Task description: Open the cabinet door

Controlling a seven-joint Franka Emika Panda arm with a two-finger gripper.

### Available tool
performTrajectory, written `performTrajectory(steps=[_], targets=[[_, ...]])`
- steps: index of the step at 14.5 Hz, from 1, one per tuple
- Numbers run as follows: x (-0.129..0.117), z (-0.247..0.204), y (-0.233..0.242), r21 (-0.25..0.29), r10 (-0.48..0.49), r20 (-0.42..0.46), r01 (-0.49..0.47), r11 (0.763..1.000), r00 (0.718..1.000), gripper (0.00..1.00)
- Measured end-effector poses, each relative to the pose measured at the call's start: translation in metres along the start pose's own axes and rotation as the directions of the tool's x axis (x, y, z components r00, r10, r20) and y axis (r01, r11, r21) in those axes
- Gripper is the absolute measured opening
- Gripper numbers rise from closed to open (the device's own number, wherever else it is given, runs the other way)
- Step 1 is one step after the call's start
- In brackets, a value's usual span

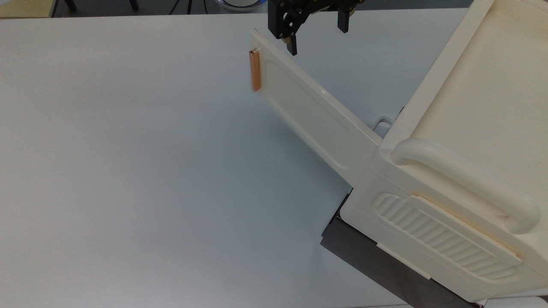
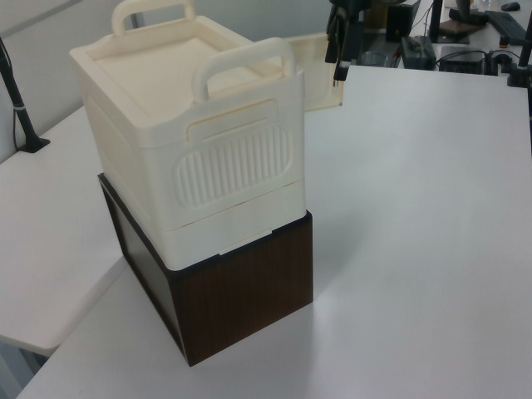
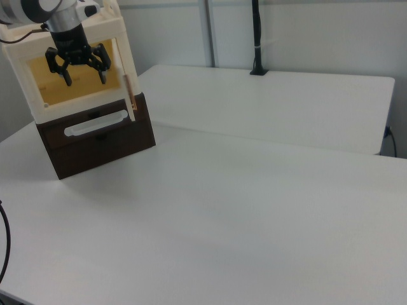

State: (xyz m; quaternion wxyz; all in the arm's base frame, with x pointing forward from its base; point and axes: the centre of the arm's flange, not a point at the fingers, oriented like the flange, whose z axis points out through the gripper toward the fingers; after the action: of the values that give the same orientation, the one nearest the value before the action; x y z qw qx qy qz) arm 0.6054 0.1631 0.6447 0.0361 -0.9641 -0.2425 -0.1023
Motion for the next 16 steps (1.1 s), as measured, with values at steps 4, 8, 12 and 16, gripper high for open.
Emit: performTrajectory(steps=[4,8,12,16], targets=[[-0.012,0.010,0.039,-0.043,0.139,0.029,-0.138,0.990,0.990,1.00],[-0.025,0.008,0.077,-0.061,0.204,0.029,-0.202,0.977,0.978,1.00],[-0.041,0.010,0.103,-0.092,0.307,0.058,-0.302,0.949,0.950,1.00],[-0.071,0.020,0.113,-0.153,0.362,0.164,-0.339,0.928,0.918,1.00]])
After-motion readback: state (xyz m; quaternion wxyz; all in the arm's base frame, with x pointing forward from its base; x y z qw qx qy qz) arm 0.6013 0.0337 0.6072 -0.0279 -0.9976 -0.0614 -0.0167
